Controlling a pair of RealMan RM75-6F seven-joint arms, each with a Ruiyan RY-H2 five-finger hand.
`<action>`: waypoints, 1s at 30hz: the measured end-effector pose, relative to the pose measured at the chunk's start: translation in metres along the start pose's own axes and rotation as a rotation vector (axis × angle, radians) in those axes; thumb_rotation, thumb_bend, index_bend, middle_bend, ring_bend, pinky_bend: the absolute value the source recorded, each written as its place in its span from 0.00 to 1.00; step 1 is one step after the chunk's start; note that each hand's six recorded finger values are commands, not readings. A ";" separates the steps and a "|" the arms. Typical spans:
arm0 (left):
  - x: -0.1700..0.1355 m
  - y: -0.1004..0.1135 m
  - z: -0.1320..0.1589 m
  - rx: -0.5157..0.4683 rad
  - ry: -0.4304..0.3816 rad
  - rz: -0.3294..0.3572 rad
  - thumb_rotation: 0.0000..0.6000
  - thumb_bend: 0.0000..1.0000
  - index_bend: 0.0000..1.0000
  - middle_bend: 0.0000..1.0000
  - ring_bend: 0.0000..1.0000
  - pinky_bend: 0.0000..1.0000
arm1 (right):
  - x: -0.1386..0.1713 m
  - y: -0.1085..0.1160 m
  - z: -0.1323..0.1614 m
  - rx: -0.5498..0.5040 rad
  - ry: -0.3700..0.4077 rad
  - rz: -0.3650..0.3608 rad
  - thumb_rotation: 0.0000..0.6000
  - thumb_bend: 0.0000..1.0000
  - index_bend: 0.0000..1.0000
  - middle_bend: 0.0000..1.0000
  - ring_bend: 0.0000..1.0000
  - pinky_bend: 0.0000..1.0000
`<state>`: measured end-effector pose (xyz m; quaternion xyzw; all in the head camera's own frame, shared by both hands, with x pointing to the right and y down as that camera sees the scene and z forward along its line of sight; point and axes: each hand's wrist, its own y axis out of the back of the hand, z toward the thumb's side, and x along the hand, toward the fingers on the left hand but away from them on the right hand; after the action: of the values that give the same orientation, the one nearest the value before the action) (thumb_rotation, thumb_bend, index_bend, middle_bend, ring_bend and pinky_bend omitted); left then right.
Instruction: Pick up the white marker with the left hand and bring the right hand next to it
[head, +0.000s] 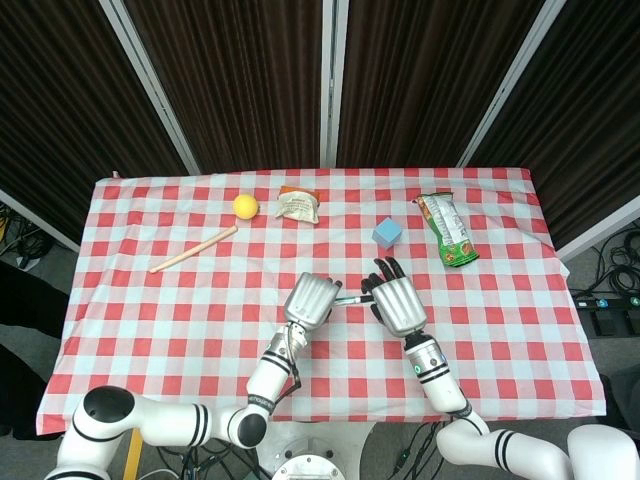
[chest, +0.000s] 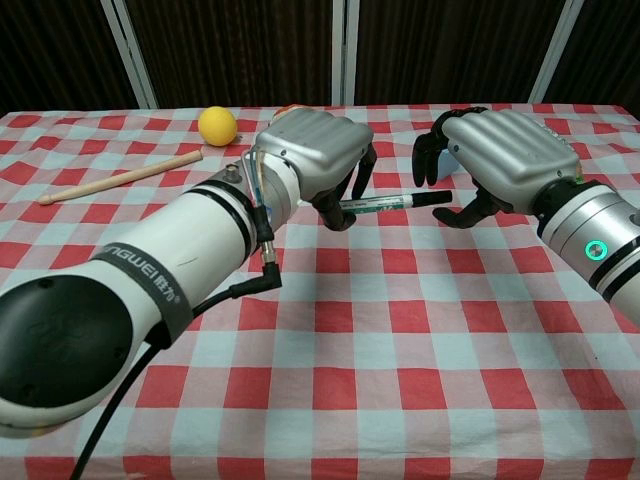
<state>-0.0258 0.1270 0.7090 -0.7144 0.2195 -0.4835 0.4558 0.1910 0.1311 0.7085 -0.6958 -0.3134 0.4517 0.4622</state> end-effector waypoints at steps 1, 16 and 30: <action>0.000 0.000 0.000 0.000 0.000 0.001 1.00 0.46 0.59 0.61 0.97 0.95 | 0.000 -0.001 0.001 -0.001 0.002 0.000 1.00 0.17 0.50 0.47 0.17 0.17; -0.004 0.001 -0.001 0.001 0.001 0.003 1.00 0.46 0.59 0.61 0.97 0.95 | -0.006 -0.001 0.006 -0.027 0.004 -0.030 1.00 0.24 0.64 0.58 0.26 0.18; -0.008 -0.003 -0.031 0.023 0.051 0.001 1.00 0.46 0.59 0.61 0.97 0.95 | -0.001 -0.001 -0.014 -0.033 -0.040 -0.058 1.00 0.27 0.76 0.68 0.34 0.20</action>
<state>-0.0569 0.1204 0.7112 -0.6965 0.2256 -0.5037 0.4586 0.2039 0.1259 0.7121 -0.6850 -0.3499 0.4466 0.4570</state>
